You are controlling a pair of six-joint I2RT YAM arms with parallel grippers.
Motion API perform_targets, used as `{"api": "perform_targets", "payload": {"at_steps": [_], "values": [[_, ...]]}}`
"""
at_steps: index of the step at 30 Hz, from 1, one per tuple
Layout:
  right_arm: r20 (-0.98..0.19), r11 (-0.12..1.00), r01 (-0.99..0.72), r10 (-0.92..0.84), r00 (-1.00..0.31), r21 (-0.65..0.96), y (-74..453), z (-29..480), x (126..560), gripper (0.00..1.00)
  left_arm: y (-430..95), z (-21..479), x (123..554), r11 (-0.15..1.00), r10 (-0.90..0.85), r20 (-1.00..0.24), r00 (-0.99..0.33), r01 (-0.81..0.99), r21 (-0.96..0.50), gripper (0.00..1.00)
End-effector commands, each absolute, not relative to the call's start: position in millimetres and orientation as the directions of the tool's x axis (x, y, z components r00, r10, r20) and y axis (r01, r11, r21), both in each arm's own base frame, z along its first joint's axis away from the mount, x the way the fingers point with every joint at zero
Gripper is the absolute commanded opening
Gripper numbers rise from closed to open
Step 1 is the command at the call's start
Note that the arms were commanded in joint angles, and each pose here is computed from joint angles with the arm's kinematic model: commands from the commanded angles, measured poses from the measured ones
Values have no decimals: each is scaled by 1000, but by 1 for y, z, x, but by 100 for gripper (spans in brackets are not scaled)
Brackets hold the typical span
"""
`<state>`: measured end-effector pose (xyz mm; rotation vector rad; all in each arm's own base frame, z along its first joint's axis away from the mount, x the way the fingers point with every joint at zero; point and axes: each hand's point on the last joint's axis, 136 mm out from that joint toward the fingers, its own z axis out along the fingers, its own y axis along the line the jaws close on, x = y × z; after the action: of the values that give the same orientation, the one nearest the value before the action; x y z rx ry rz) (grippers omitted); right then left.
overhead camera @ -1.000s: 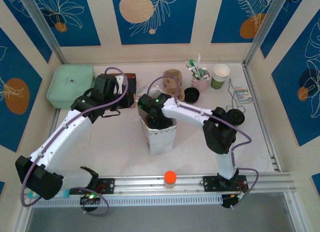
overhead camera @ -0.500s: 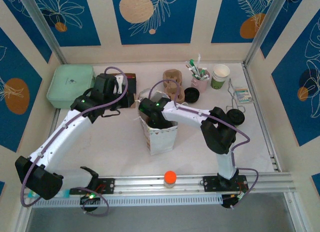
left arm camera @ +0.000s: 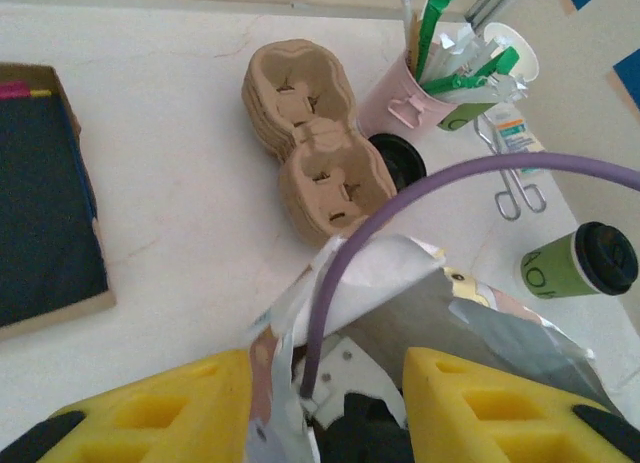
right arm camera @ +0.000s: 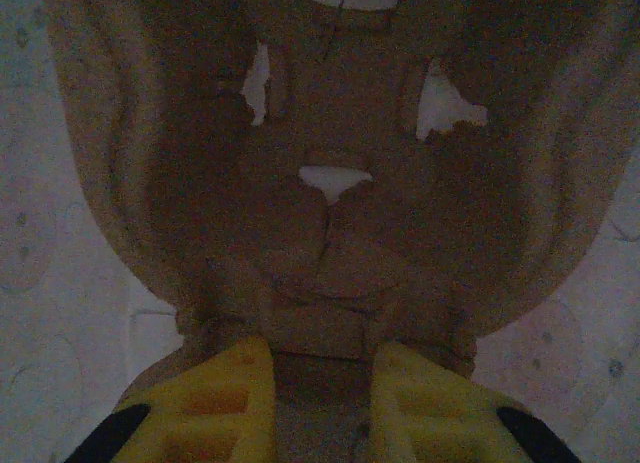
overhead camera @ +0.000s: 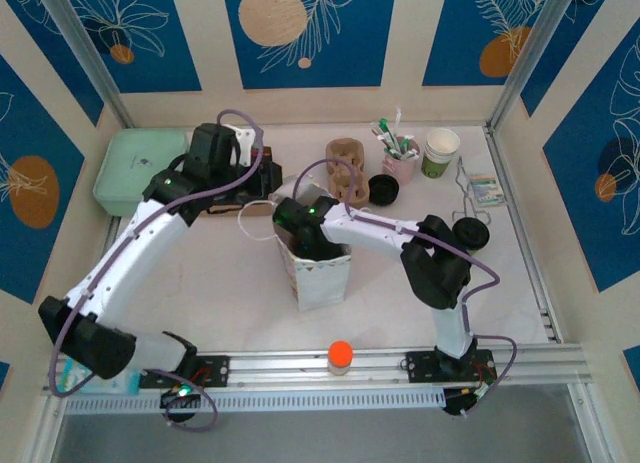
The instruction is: Pack the takeout coffee
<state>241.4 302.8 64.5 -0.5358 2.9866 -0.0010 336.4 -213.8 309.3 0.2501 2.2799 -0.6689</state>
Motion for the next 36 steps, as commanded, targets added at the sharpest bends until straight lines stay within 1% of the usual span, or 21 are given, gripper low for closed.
{"api": "perform_targets", "payload": {"at_steps": [1, 4, 11, 17, 22, 25, 30, 36], "values": [[-83, 930, -364, -368, -926, -51, 301, 69, 237, 21, -207, 290, 337, 876, 92, -659, -746, 375, -303, 43], [-90, 928, -369, -372, -924, -55, 301, 73, 237, 21, -200, 276, 340, 899, 131, -634, -762, 361, -248, 42], [-102, 925, -377, -380, -919, -55, 301, 80, 238, 21, -207, 263, 339, 887, 175, -606, -776, 391, -245, 37], [-109, 921, -386, -390, -914, -56, 302, 84, 236, 21, -203, 256, 345, 904, 180, -601, -779, 372, -211, 28], [-121, 909, -412, -418, -901, -68, 304, 87, 232, 21, -203, 248, 350, 911, 178, -595, -784, 360, -201, 17], [-129, 904, -420, -428, -895, -83, 302, 89, 231, 21, -201, 249, 353, 918, 167, -602, -781, 346, -193, 13], [-137, 899, -427, -437, -889, -100, 297, 89, 228, 21, -195, 257, 355, 930, 140, -630, -764, 319, -181, 11], [-102, 901, -425, -433, -896, -87, 296, 75, 226, 21, -201, 259, 352, 919, 119, -628, -769, 325, -223, 11]]}}
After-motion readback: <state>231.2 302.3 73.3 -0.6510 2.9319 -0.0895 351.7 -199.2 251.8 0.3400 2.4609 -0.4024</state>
